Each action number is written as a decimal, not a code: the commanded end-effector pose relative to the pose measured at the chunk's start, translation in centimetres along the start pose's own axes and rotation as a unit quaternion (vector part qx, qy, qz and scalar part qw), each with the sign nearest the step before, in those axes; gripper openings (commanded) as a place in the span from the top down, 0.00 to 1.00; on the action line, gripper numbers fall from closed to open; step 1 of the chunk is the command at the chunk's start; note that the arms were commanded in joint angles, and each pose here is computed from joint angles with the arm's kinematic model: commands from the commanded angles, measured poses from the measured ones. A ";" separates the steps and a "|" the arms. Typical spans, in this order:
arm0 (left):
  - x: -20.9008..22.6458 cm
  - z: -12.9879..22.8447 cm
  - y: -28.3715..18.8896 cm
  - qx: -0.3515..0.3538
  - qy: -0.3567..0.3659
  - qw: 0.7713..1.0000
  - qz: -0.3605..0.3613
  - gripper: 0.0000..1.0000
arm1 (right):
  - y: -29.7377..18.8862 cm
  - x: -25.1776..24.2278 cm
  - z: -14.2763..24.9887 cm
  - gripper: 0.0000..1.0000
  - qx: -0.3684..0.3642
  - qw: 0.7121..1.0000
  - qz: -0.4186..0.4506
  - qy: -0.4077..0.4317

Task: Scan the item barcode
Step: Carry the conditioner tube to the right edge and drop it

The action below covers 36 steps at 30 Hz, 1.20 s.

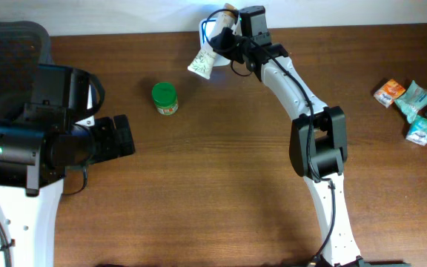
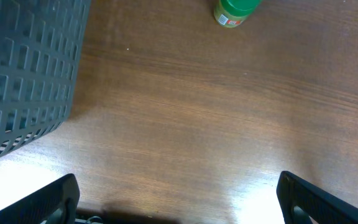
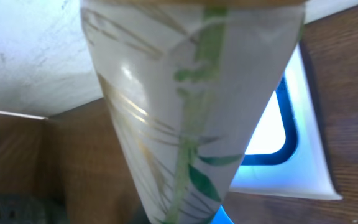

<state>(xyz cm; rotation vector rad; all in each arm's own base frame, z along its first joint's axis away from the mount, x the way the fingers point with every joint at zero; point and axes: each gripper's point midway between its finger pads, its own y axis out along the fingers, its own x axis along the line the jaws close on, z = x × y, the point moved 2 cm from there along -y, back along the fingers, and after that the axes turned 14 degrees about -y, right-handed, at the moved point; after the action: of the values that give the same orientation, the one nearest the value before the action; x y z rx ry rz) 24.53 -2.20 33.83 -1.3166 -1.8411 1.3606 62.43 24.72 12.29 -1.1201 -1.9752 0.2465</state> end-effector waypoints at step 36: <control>0.1 0.0 -0.4 -0.008 -0.006 1.000 0.003 0.01 | -40.0 -18.3 -2.3 0.39 0.066 0.954 0.199 0.212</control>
<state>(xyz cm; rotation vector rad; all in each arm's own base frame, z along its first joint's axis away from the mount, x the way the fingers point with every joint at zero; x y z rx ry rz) 24.53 -2.20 33.83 -1.3168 -1.8408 1.3609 41.63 -21.05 16.61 -1.5939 -0.8056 0.4522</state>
